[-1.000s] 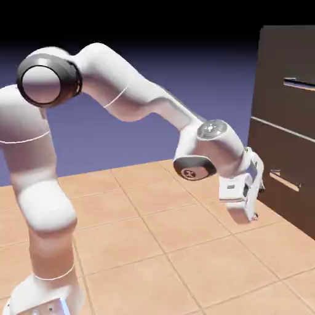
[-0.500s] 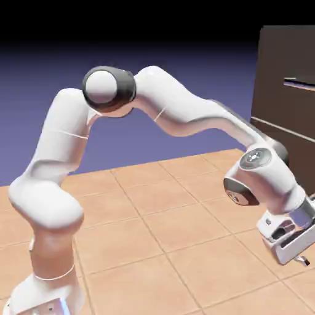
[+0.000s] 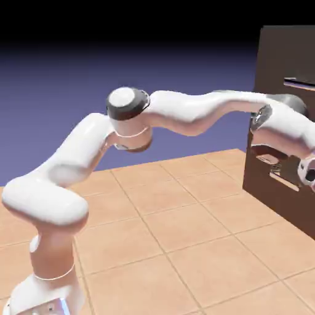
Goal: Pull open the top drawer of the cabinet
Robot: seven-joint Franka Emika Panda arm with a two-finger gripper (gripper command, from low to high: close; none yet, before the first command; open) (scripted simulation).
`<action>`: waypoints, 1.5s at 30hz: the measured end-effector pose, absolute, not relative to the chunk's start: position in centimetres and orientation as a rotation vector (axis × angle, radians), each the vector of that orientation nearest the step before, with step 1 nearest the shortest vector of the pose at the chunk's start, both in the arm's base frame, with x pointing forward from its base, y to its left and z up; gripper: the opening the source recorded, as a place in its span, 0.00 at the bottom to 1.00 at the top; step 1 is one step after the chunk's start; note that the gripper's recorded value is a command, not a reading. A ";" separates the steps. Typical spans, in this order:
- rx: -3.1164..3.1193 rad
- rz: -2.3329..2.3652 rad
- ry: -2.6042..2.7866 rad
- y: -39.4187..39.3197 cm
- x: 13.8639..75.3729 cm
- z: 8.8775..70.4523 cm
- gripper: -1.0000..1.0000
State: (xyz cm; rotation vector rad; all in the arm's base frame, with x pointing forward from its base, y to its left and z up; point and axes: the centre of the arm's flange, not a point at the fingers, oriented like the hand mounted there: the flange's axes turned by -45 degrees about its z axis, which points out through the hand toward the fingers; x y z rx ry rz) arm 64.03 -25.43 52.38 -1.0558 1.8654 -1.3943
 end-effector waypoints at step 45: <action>-1.209 -1.209 1.208 8.7 70.7 56.5 0.00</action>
